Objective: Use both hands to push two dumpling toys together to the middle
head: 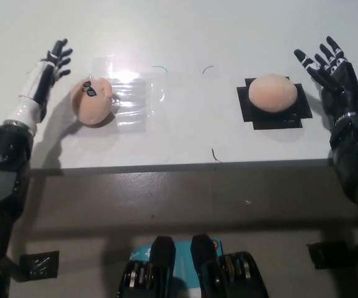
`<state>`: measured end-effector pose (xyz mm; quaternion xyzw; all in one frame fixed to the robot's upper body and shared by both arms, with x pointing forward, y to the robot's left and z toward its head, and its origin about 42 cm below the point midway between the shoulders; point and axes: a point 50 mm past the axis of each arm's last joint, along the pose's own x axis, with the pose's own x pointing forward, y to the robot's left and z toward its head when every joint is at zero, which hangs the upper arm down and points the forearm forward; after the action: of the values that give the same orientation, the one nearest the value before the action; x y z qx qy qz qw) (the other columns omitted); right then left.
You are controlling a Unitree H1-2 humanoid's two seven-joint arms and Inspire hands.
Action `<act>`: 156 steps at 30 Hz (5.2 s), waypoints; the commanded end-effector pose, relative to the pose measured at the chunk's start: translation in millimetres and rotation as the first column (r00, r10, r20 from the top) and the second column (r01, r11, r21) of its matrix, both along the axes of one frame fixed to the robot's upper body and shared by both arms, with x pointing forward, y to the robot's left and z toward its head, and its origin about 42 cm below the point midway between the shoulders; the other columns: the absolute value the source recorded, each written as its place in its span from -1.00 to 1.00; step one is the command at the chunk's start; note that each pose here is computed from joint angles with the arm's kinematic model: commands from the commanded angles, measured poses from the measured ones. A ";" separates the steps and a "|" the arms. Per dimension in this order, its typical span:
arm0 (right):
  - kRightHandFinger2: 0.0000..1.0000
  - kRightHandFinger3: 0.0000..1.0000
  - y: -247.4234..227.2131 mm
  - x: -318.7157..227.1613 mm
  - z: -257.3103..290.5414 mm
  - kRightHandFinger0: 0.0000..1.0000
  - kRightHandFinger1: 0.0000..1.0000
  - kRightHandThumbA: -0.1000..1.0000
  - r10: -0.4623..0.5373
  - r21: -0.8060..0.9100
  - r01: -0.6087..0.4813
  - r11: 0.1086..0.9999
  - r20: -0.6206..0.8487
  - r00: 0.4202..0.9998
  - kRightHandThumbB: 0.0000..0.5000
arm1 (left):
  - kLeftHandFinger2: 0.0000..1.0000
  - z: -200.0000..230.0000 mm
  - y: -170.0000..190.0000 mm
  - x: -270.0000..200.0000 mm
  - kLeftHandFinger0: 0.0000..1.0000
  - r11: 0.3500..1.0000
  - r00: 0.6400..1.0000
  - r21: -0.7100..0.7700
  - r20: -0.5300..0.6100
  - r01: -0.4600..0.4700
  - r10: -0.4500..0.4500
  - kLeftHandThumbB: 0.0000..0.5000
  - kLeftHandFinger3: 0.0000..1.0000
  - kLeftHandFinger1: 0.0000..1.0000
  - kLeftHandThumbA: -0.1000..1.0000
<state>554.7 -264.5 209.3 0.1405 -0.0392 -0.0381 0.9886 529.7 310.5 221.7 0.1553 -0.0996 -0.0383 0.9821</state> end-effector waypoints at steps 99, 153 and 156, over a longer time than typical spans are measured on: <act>1.00 1.00 128.4 -32.8 -15.0 1.00 1.00 1.00 0.229 -0.166 -0.198 0.966 0.194 0.954 -0.18 | 1.00 2.8 -91.2 0.9 1.00 0.994 0.990 0.049 0.100 0.093 -0.098 0.56 1.00 1.00 1.00; 1.00 1.00 3.5 -313.3 -128.9 1.00 1.00 1.00 0.189 -0.293 -0.128 0.947 0.188 0.964 0.12 | 1.00 -110.2 24.1 -313.9 1.00 0.998 0.994 0.056 0.109 -0.006 0.000 0.45 1.00 1.00 1.00; 1.00 1.00 5.5 -309.4 -153.2 1.00 1.00 1.00 0.199 -0.289 -0.160 0.944 0.111 0.974 0.03 | 1.00 -138.7 29.9 -308.2 1.00 0.999 1.000 0.040 0.008 -0.019 0.019 0.50 1.00 1.00 1.00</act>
<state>239.6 -265.4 62.4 0.0121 -0.0811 0.0520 0.9953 215.2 336.9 94.9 0.1705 -0.1050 -0.0274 0.9794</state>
